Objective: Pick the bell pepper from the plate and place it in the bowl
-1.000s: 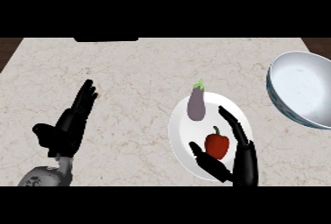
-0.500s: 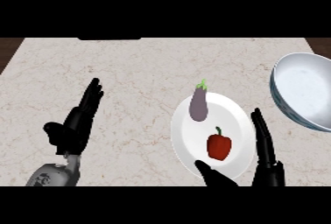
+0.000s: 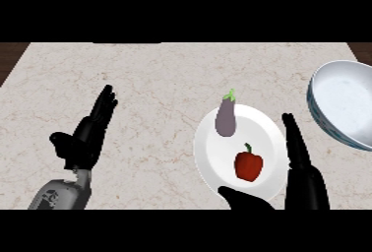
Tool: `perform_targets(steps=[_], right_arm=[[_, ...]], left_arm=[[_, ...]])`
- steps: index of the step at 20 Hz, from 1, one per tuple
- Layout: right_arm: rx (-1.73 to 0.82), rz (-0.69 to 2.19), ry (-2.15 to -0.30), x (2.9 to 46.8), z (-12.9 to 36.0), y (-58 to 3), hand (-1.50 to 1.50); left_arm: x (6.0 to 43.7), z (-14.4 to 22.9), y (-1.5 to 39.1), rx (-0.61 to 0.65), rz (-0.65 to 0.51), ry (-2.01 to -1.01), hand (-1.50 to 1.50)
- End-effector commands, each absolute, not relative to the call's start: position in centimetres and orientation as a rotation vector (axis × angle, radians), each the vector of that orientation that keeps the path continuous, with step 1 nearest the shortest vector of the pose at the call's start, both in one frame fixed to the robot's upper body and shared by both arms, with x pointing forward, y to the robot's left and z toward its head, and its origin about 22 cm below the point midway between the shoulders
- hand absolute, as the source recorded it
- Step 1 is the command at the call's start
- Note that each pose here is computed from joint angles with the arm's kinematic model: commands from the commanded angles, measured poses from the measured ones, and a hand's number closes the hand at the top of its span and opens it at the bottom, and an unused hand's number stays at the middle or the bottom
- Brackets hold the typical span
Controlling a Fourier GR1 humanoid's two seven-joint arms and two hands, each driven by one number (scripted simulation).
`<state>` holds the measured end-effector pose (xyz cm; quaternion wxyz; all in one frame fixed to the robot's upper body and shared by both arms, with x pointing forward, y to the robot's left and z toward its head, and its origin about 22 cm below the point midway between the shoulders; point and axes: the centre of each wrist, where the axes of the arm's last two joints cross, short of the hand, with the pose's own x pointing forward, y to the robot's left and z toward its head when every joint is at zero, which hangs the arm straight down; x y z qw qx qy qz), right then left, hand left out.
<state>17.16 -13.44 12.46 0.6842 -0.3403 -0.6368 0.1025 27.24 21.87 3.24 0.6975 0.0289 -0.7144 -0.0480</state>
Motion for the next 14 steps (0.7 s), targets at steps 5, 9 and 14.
perform_targets(steps=[5,9,14], right_arm=[[-0.722,0.349,-1.174,19.0,11.8,-13.9,-1.5],[-0.693,0.319,-1.195,19.4,9.8,-14.3,-1.5],[-0.658,0.305,-1.211,19.1,7.4,-15.8,-1.5]], left_arm=[[27.9,2.9,21.6,0.066,-0.107,-1.599,0.0],[26.7,3.8,21.4,0.094,-0.097,-1.585,0.0],[27.7,1.9,21.7,0.058,-0.11,-1.583,0.0]])
